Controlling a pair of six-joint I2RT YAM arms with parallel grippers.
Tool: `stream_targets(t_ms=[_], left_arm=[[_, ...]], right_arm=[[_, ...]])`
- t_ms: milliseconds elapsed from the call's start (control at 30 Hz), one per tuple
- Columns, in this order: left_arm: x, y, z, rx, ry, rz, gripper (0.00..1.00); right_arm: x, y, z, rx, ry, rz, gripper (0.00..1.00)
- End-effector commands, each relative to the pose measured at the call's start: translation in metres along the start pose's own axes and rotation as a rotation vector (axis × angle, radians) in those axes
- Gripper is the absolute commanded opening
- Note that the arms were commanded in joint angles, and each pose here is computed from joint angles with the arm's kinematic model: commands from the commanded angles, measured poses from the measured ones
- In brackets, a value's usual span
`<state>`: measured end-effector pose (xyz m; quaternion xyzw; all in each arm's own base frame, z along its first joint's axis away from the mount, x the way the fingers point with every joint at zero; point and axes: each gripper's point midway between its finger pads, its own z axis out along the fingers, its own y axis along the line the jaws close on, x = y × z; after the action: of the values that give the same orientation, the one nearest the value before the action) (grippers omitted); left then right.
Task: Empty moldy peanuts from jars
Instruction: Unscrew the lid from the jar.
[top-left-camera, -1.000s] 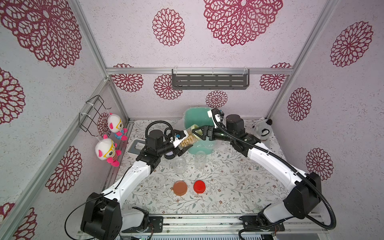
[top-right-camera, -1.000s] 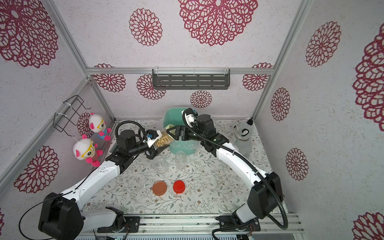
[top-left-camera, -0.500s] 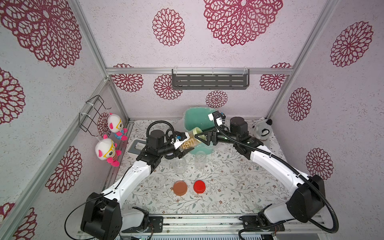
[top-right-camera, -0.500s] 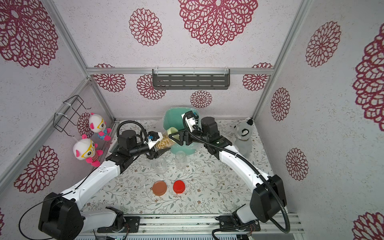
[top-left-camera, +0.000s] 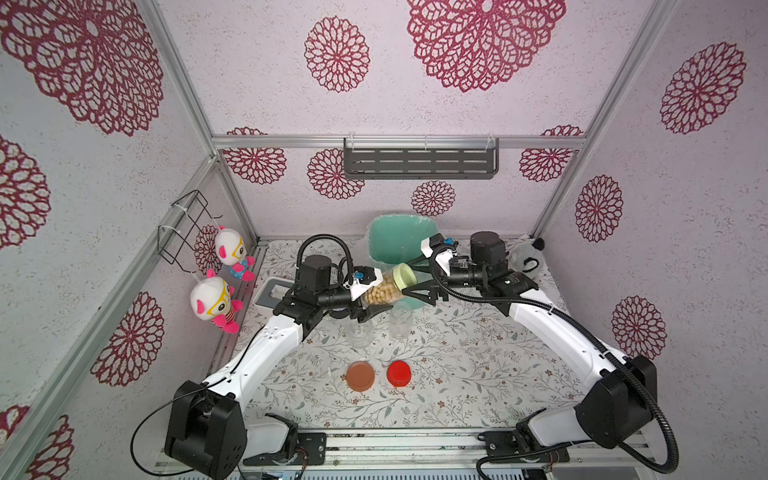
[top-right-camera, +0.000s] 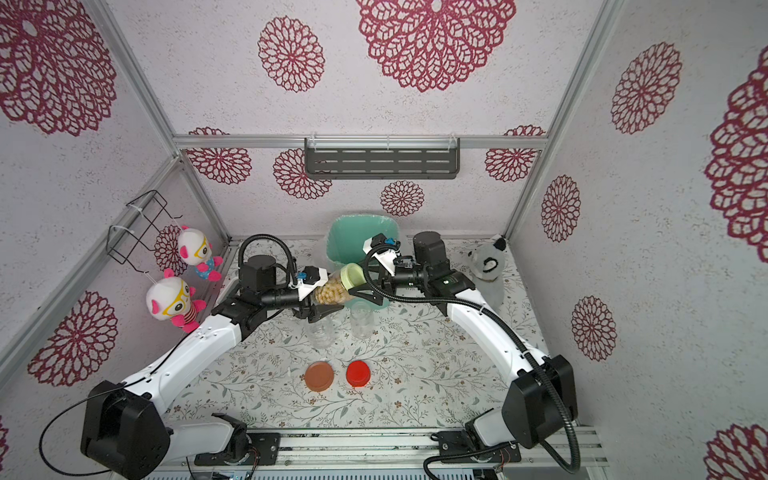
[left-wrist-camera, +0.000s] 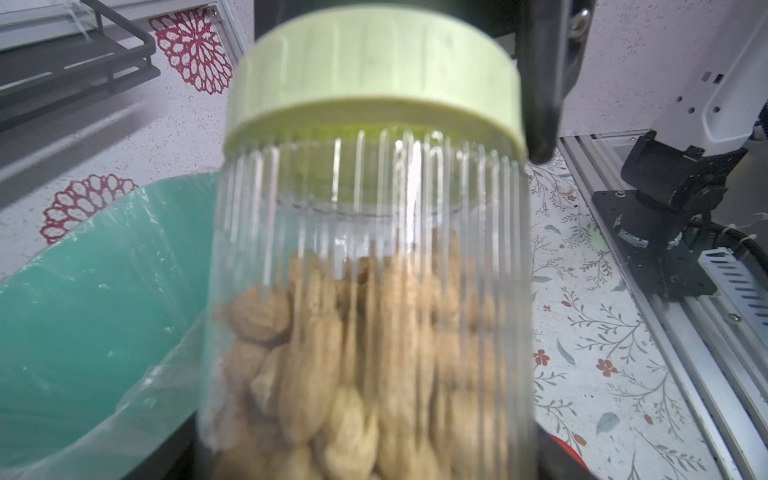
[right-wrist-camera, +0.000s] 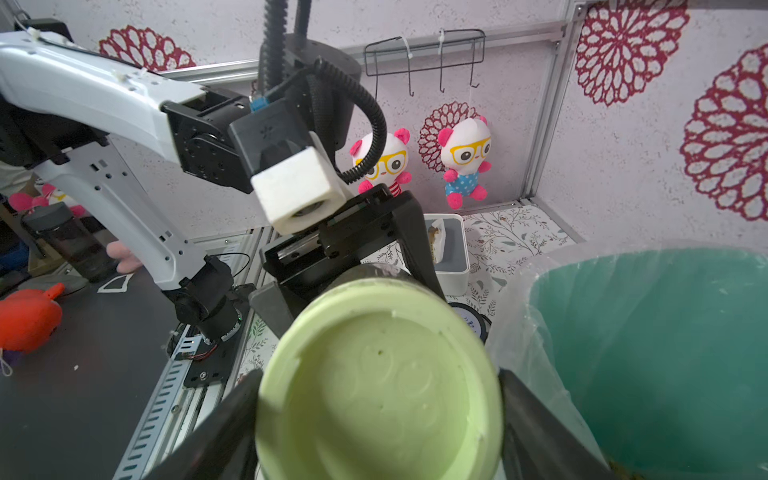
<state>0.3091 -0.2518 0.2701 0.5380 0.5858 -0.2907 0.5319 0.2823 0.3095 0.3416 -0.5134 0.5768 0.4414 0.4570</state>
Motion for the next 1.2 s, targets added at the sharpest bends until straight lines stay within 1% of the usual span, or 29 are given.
stream_targets(t_ms=[0, 167, 300, 367, 400, 433, 667, 733, 800, 833, 1000, 1167], left_arm=[[-0.033, 0.011, -0.011, -0.013, -0.076, 0.029, 0.0], [-0.031, 0.01, -0.01, 0.0, -0.073, 0.021, 0.0], [-0.03, 0.01, -0.009, 0.002, -0.071, 0.018, 0.0], [-0.029, 0.011, -0.008, 0.002, -0.069, 0.017, 0.0], [-0.029, 0.011, -0.008, 0.003, -0.068, 0.017, 0.0], [-0.028, 0.011, -0.008, 0.001, -0.067, 0.016, 0.0], [-0.025, 0.013, -0.007, -0.007, -0.06, 0.018, 0.0], [-0.024, 0.015, -0.006, -0.017, -0.058, 0.021, 0.0], [-0.023, 0.017, -0.006, -0.035, -0.053, 0.024, 0.0], [-0.022, 0.02, -0.006, -0.05, -0.05, 0.026, 0.0], [-0.022, 0.031, -0.009, -0.128, -0.047, 0.052, 0.0], [-0.025, 0.04, -0.014, -0.213, -0.062, 0.086, 0.0]], right_arm=[[-0.003, 0.0, -0.016, 0.001, 0.048, -0.189, 0.48], [0.0, 0.001, -0.017, -0.015, 0.096, -0.231, 0.63], [-0.003, 0.002, -0.017, -0.023, 0.089, -0.253, 0.74], [-0.006, 0.003, -0.016, -0.027, 0.073, -0.255, 0.83], [-0.009, 0.003, -0.016, -0.021, 0.062, -0.251, 0.95], [-0.012, 0.002, -0.016, -0.013, 0.047, -0.246, 0.99], [-0.022, 0.002, -0.018, 0.012, -0.015, -0.226, 0.99], [-0.029, 0.002, -0.019, 0.025, -0.046, -0.196, 0.99], [-0.038, -0.003, -0.02, 0.06, -0.091, -0.118, 0.99], [-0.043, -0.008, -0.022, 0.091, -0.117, -0.053, 0.99], [-0.055, -0.018, -0.027, 0.189, -0.187, 0.141, 0.99], [-0.064, -0.034, -0.03, 0.283, -0.263, 0.378, 0.99]])
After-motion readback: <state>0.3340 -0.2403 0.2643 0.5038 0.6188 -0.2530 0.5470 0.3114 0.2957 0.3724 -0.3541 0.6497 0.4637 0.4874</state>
